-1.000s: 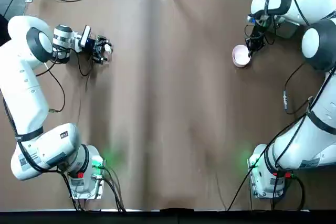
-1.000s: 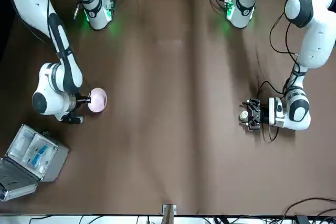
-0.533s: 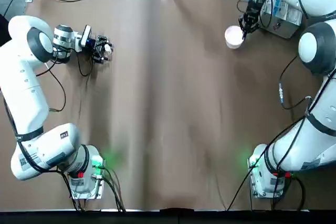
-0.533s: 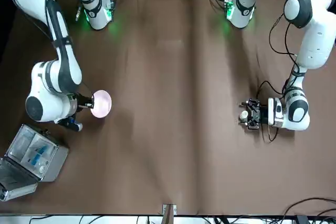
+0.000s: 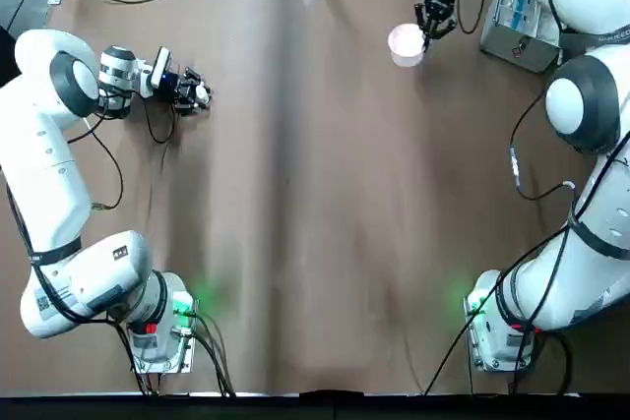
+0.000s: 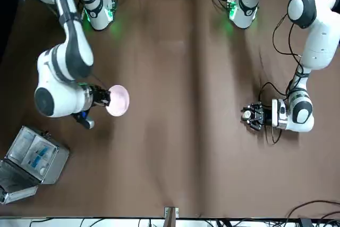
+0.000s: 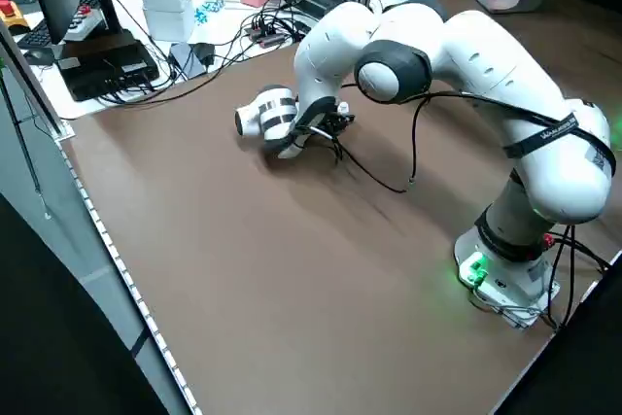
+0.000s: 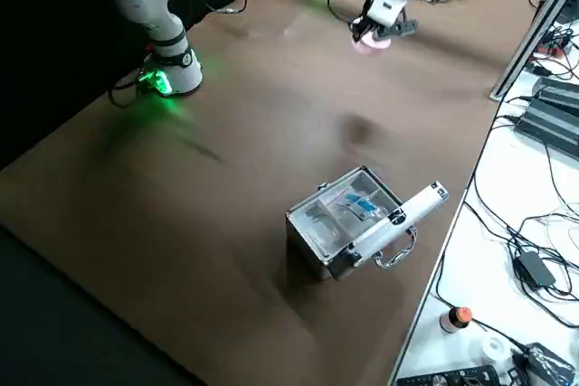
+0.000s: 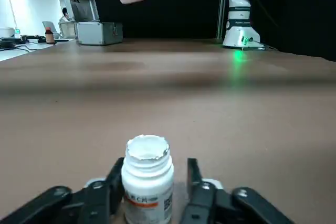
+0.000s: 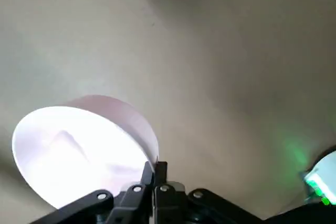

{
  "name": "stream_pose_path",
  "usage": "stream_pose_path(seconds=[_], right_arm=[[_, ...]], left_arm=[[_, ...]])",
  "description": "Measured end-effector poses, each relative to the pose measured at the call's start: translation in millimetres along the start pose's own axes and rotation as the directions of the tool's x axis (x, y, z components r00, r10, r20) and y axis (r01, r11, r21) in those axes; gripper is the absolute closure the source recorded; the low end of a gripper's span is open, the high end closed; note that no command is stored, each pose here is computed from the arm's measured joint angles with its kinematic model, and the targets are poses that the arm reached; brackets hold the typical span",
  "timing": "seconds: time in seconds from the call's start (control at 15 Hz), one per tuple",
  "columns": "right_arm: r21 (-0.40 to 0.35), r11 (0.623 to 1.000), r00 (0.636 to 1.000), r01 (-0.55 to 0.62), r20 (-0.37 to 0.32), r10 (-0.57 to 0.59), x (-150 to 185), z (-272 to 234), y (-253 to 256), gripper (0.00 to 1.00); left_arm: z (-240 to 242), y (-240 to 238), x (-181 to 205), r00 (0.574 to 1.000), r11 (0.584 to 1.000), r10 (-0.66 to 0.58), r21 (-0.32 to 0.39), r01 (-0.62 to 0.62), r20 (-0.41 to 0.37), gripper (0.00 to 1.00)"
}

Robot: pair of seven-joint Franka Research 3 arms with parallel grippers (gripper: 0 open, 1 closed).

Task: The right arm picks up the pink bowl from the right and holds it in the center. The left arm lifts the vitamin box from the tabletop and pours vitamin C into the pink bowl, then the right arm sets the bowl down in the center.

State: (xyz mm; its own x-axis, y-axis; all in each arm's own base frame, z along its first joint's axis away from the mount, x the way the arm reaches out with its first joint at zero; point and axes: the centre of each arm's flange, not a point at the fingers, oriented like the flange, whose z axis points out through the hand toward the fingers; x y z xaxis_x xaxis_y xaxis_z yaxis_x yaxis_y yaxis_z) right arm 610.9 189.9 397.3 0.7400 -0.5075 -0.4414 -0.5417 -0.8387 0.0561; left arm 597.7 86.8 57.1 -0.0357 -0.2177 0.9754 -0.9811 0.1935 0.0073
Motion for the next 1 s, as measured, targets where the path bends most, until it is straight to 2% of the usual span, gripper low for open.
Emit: stream_pose_path(seconds=[0.07,0.13,0.47,0.67,0.8,1.0], right_arm=[[0.013,1.0,1.0,-0.025,0.002,0.025,-13,-2,-13,0.97],[0.047,0.996,0.997,-0.075,0.028,0.074,-38,-5,-34,0.97],[0.09,0.971,0.971,-0.223,0.111,0.213,-97,-6,-78,0.97],[0.073,0.953,0.95,-0.294,0.131,0.283,-131,4,-104,0.97],[0.055,0.943,0.939,-0.327,0.134,0.318,-140,19,-121,0.97],[0.026,0.93,0.92,-0.366,0.157,0.358,-137,44,-143,0.97]], left_arm=[[0,0,0,1.0,1.0,0.0,0.0,0.0,0.0,0.46],[-1,-1,1,1.0,1.0,0.003,0.001,-0.003,0.001,0.65],[-1,-11,9,1.0,1.0,0.028,0.0,-0.028,0.01,0.65],[5,-32,25,0.997,0.997,0.075,0.01,-0.075,0.033,0.65],[13,-48,41,0.992,0.993,0.113,0.013,-0.113,0.055,0.65],[36,-76,81,0.976,0.982,0.186,-0.001,-0.187,0.112,0.65]])
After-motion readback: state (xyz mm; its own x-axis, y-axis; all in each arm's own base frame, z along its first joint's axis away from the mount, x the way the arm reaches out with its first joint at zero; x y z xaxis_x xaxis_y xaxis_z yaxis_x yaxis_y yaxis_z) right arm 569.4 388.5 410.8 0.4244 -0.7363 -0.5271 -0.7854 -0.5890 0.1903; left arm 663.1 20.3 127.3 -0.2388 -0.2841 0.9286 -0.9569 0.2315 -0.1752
